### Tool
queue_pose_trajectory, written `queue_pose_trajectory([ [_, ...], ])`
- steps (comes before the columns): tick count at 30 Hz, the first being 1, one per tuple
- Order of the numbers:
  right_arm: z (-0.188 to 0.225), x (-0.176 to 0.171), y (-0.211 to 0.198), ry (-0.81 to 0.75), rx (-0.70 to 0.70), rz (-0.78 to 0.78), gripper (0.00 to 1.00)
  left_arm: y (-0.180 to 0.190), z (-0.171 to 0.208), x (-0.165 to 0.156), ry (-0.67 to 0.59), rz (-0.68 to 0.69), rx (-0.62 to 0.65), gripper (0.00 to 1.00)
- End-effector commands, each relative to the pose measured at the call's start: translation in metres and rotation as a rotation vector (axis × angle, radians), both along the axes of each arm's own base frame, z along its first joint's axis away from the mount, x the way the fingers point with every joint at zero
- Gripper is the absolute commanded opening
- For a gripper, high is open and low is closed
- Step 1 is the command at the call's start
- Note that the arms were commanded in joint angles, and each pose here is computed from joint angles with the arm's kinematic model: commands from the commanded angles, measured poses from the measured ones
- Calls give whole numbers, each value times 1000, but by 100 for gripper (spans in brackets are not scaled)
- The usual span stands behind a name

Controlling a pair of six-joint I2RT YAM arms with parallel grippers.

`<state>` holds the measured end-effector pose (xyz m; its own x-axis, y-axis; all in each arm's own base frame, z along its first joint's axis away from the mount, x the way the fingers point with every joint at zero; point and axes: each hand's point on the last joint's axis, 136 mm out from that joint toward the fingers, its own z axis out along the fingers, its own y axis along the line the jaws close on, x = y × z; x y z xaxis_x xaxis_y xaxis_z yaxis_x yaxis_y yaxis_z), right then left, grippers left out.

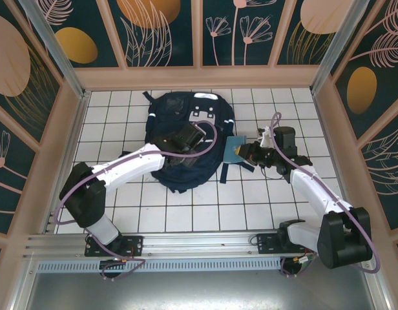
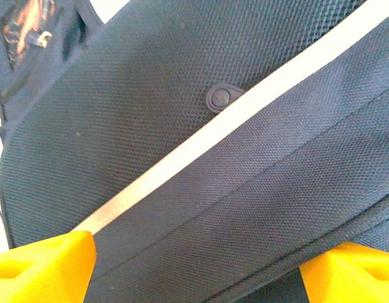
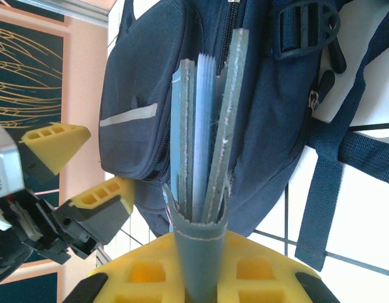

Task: Pack the student bag

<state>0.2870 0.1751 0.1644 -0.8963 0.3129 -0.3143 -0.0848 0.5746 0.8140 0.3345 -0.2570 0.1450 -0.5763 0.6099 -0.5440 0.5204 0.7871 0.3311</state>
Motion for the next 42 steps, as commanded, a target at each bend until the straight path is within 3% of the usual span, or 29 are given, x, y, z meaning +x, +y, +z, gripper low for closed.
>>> queue_pose_trajectory([
  [1, 4, 2, -1, 0, 12, -5, 10, 1, 39, 15, -113, 39, -42, 82],
  [7, 6, 0, 4, -4, 26, 14, 10, 0, 57, 16, -148, 39, -85, 77],
  [15, 23, -19, 53, 23, 149, 159, 10, -2, 81, 34, -260, 133, -166, 47],
  [20, 26, -23, 87, 47, 170, 207, 10, -13, 87, 37, -264, 116, -219, 45],
  [25, 26, -1, 103, 75, 168, 150, 10, -25, 89, 40, -252, 87, -252, 41],
  [32, 12, 59, 92, 121, 150, -56, 10, -33, 90, 40, -247, 60, -276, 43],
  [38, 26, 90, 77, 42, 137, -117, 10, -20, 53, 24, -195, 3, -181, 69],
  [42, 31, 98, 68, 18, 118, -126, 10, -7, 36, 16, -187, 2, -139, 72],
])
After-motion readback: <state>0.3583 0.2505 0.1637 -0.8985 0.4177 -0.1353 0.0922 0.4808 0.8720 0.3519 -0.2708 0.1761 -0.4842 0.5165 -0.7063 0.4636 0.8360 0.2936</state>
